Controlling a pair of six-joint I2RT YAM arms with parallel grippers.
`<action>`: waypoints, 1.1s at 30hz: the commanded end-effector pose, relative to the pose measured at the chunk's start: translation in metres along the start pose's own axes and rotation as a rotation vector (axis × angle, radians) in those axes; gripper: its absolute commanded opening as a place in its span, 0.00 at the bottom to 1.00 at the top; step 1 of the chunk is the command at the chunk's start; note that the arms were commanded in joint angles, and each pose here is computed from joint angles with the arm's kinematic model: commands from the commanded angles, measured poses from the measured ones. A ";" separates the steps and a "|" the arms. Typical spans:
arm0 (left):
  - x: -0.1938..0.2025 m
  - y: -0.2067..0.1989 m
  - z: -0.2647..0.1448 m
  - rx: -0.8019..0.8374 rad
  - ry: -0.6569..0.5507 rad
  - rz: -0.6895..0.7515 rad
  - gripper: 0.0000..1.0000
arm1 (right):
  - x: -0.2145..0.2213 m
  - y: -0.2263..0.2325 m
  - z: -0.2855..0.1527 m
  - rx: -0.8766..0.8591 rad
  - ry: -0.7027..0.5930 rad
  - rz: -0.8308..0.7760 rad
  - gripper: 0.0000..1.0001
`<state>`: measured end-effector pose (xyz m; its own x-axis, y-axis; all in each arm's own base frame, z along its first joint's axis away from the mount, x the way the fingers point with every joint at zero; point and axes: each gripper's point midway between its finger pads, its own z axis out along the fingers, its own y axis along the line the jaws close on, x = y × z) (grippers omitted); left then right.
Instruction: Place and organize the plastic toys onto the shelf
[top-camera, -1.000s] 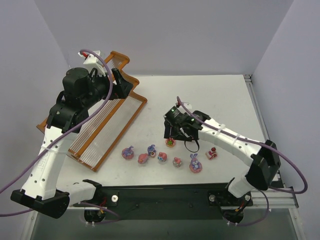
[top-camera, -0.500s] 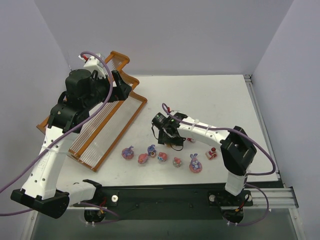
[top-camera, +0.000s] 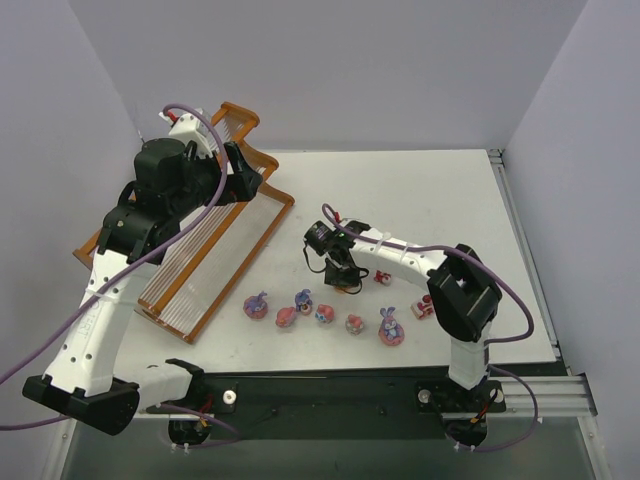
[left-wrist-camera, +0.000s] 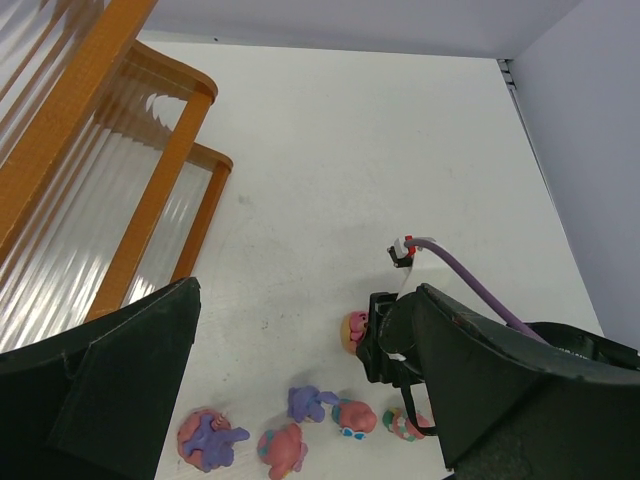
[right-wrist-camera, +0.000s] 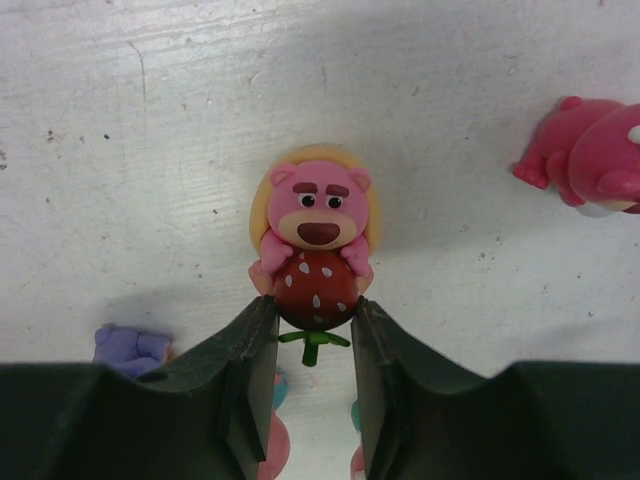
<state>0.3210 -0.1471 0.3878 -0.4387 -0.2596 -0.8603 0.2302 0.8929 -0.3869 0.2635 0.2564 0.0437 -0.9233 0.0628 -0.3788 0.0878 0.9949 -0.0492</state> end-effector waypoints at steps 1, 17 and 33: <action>-0.009 -0.002 -0.005 -0.001 -0.032 -0.003 0.97 | -0.007 -0.001 -0.002 0.005 -0.001 -0.008 0.17; -0.017 0.003 -0.014 -0.031 -0.058 0.016 0.97 | -0.047 0.016 -0.060 -0.097 -0.181 -0.067 0.00; -0.060 -0.005 -0.050 -0.040 -0.187 -0.005 0.97 | -0.057 0.171 -0.130 -0.487 -0.352 -0.454 0.00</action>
<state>0.3172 -0.1323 0.4116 -0.3883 -0.2789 -0.8783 0.1856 0.9099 -0.3710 0.2826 0.3935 0.1784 -0.7100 -0.2185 -0.6694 -0.3969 0.9094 0.1242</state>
